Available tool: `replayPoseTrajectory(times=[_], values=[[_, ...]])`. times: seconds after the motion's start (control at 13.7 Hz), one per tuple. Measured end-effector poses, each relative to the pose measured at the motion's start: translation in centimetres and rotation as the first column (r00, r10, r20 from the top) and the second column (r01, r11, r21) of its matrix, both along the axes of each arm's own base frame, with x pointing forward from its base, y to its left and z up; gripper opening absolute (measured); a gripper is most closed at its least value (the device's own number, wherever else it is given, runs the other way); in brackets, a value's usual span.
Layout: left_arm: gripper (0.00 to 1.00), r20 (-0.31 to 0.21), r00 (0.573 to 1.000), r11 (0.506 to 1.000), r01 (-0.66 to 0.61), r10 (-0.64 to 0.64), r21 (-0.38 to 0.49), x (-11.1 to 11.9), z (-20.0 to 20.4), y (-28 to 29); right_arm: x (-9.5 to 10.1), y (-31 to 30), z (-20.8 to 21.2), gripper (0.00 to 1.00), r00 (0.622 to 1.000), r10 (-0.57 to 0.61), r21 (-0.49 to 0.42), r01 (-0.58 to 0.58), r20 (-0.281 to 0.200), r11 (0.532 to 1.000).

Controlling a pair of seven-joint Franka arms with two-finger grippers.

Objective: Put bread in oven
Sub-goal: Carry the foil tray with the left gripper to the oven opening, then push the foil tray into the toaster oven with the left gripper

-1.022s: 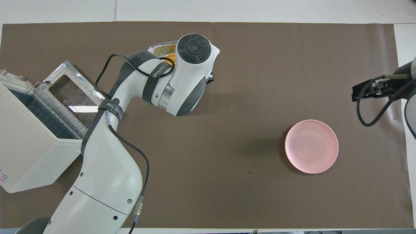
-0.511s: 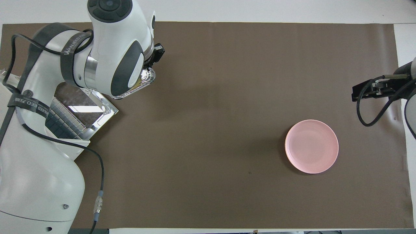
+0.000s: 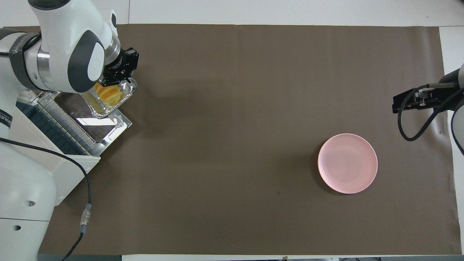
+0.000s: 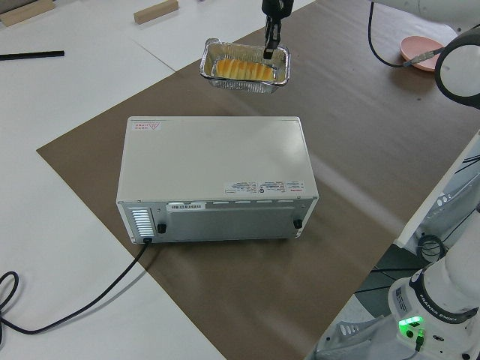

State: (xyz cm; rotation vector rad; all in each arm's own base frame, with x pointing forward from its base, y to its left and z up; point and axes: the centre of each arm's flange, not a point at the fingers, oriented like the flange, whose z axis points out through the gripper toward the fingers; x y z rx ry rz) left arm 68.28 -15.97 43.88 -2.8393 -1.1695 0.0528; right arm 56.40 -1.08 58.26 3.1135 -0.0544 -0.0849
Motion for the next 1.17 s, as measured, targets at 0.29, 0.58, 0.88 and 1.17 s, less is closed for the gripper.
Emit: replayPoseTrajectory(times=[0.29, 0.58, 0.88, 1.17], values=[[0.04, -0.036, 0.994, 0.994, -0.102, 0.104, 0.05, -0.2, -1.6, 6.2, 0.0, 0.0, 0.0, 1.0, 1.0, 0.0, 0.0, 0.0, 0.0, 1.0], [0.04, -0.071, 0.984, 0.985, -0.159, 0.164, 0.07, -1.2, -2.6, 9.6, 0.0, 0.0, 0.0, 1.0, 1.0, 0.0, 0.0, 0.0, 0.0, 1.0], [0.04, -0.107, 0.975, 0.979, -0.187, 0.195, 0.081, -2.4, -3.2, 10.1, 0.0, 0.0, 0.0, 1.0, 1.0, 0.0, 0.0, 0.0, 0.0, 1.0], [0.04, -0.123, 0.974, 0.978, -0.177, 0.191, 0.11, -3.4, -2.8, 10.7, 0.0, 0.0, 0.0, 1.0, 1.0, 0.0, 0.0, 0.0, 0.0, 1.0]])
